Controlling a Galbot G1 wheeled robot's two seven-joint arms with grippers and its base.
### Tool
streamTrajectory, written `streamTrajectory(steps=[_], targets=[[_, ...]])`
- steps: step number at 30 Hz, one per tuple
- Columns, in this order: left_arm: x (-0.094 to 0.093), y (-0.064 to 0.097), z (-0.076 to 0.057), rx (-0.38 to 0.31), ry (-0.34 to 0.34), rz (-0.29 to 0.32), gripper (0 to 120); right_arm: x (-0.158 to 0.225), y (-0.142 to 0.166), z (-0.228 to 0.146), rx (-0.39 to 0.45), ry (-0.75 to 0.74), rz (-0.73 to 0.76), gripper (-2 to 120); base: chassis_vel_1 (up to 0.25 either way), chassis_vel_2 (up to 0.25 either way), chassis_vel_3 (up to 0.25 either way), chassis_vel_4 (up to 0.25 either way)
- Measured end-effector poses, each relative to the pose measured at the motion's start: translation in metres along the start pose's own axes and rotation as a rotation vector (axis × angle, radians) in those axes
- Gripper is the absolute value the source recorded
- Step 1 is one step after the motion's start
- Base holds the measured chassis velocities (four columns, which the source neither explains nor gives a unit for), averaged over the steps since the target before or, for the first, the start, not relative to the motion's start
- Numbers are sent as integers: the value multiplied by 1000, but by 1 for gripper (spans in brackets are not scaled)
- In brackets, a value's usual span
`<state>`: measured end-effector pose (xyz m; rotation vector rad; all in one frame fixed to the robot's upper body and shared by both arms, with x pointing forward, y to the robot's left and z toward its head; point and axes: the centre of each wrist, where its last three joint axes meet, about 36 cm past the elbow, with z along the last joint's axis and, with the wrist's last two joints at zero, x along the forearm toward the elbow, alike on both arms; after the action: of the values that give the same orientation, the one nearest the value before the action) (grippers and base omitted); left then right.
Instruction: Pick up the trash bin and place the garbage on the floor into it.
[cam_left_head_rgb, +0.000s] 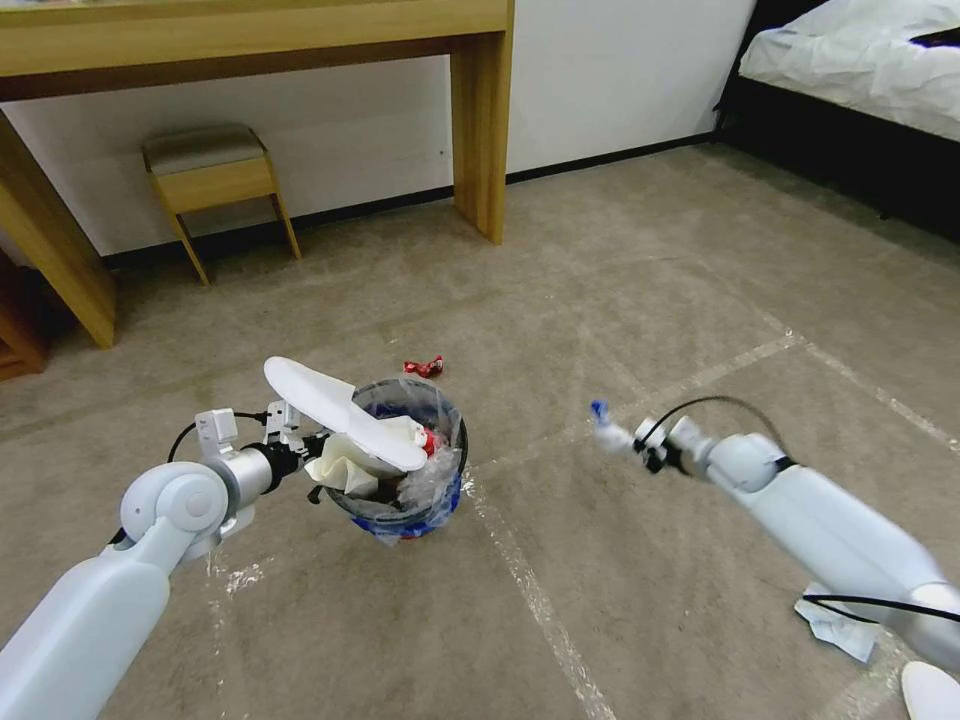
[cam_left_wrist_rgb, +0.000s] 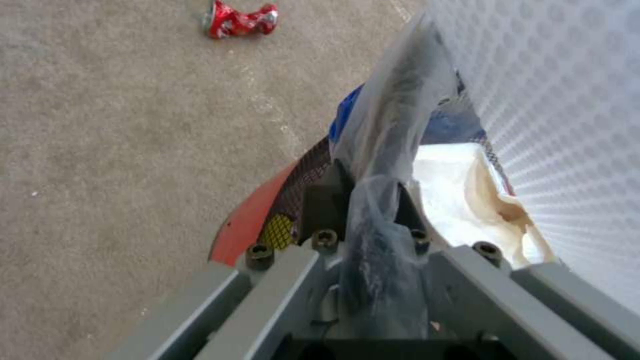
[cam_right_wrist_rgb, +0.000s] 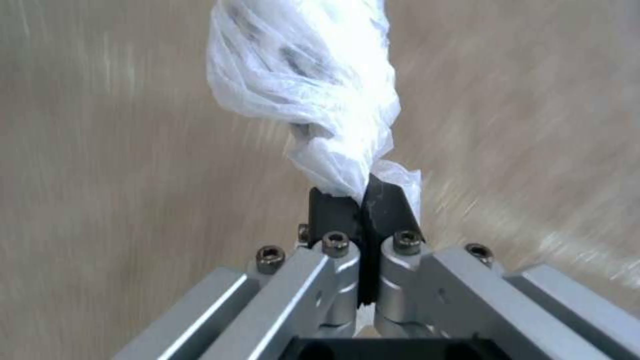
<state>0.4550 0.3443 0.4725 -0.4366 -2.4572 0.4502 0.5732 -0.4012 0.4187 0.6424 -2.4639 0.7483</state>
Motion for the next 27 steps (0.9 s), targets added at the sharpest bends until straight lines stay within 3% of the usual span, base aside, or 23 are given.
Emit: streamTrajectory(steps=[6,8,9,11,14,16,19,20,22,27], targets=[[3,-4,5,3,3,-22,1,44,-5,-41,-80,-166,25,0,0,0,0,0],[-2,-11,7,9,2,-11,1,87,-4,-61,-97,-254,50,0,0,0,0,0],[-2,-11,7,9,2,-11,1,87,-4,-61,-97,-254,50,0,0,0,0,0],[-10,-17,9,7,14,4,1,132,7,-72,-125,-333,64,0,0,0,0,0],[-13,-19,11,5,22,7,1,146,15,-73,-142,-358,54,0,0,0,0,0],[-19,-23,15,-1,47,12,1,187,31,-83,-182,-452,47,0,0,0,0,0],[-23,-27,15,-5,56,20,1,204,58,-91,-207,-500,-6,0,0,0,0,0],[-23,-27,15,-5,56,20,1,204,58,-91,-207,-500,-6,0,0,0,0,0],[-25,-33,16,-8,60,34,1,217,94,-99,-250,-542,-97,0,0,0,0,0],[-26,-39,15,-11,61,39,1,219,125,-113,-321,-591,-234,0,0,0,0,0]])
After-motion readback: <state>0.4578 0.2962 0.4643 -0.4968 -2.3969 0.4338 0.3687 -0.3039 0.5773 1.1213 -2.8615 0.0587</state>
